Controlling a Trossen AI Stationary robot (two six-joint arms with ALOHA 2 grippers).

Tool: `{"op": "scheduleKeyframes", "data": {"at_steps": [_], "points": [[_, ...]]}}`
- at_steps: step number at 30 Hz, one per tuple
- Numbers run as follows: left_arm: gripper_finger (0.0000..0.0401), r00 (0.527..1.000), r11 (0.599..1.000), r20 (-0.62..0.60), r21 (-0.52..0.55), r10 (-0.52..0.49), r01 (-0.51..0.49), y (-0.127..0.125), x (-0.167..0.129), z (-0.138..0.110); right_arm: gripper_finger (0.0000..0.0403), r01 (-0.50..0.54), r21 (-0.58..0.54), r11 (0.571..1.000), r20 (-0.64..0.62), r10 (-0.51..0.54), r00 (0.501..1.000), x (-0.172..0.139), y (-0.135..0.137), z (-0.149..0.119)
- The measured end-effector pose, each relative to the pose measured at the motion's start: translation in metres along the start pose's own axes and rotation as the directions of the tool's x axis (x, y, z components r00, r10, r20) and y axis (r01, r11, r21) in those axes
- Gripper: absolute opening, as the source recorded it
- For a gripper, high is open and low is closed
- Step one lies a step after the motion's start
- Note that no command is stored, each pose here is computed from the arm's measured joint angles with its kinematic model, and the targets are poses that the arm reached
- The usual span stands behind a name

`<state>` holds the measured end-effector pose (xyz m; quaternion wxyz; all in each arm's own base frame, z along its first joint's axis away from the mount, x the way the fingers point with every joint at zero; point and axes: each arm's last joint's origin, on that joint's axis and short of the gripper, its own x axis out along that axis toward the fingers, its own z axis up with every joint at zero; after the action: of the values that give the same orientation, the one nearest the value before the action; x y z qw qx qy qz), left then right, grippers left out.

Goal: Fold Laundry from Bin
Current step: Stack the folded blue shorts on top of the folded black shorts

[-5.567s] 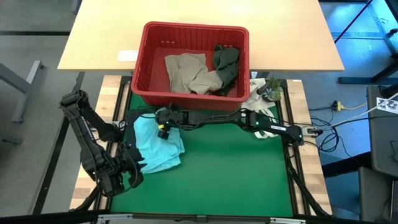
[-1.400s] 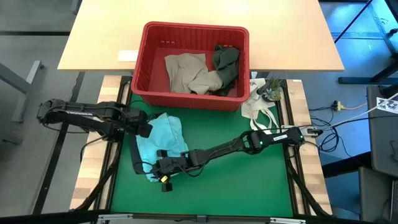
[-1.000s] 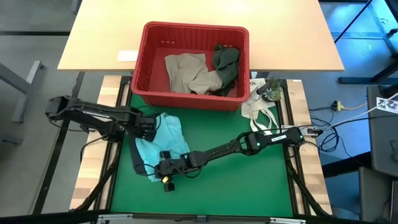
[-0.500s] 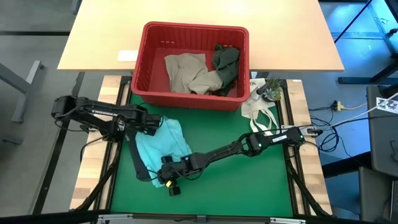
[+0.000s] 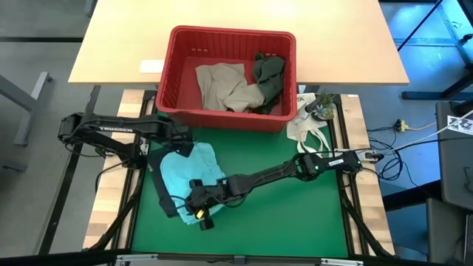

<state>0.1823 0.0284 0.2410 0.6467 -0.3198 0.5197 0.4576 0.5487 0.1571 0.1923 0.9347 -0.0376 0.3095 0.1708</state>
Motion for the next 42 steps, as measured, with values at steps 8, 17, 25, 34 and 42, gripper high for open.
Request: {"op": "scheduleKeyframes", "data": {"at_steps": [8,17,25,34,42], "points": [[0.0,0.986,0.979,-0.02,0.117,-0.165,0.167,-0.011,-0.039,-0.001,0.0131,0.062,-0.102,0.993,-0.141,-0.076,0.987,-0.037,-0.007,0.01],[0.0,0.978,0.972,-0.113,0.137,-0.176,0.191,-0.006,-0.046,-0.019,0.0131,0.04,-0.107,0.993,-0.344,-0.075,0.936,-0.053,-0.03,-0.005],[0.0022,0.934,0.908,-0.278,0.288,-0.224,0.304,-0.007,-0.046,-0.023,0.0131,0.045,-0.111,0.993,-0.385,-0.084,0.919,-0.066,-0.048,-0.005],[0.0145,0.979,0.933,-0.15,0.313,-0.136,0.178,-0.005,-0.043,-0.02,0.0131,0.036,-0.164,0.986,-0.44,-0.106,0.892,-0.09,-0.059,-0.001],[0.0193,0.982,0.976,-0.182,0.198,-0.053,0.089,-0.003,-0.004,-0.022,0.0131,0.0,-0.155,0.988,-0.513,-0.08,0.855,-0.108,-0.07,-0.004]]}}
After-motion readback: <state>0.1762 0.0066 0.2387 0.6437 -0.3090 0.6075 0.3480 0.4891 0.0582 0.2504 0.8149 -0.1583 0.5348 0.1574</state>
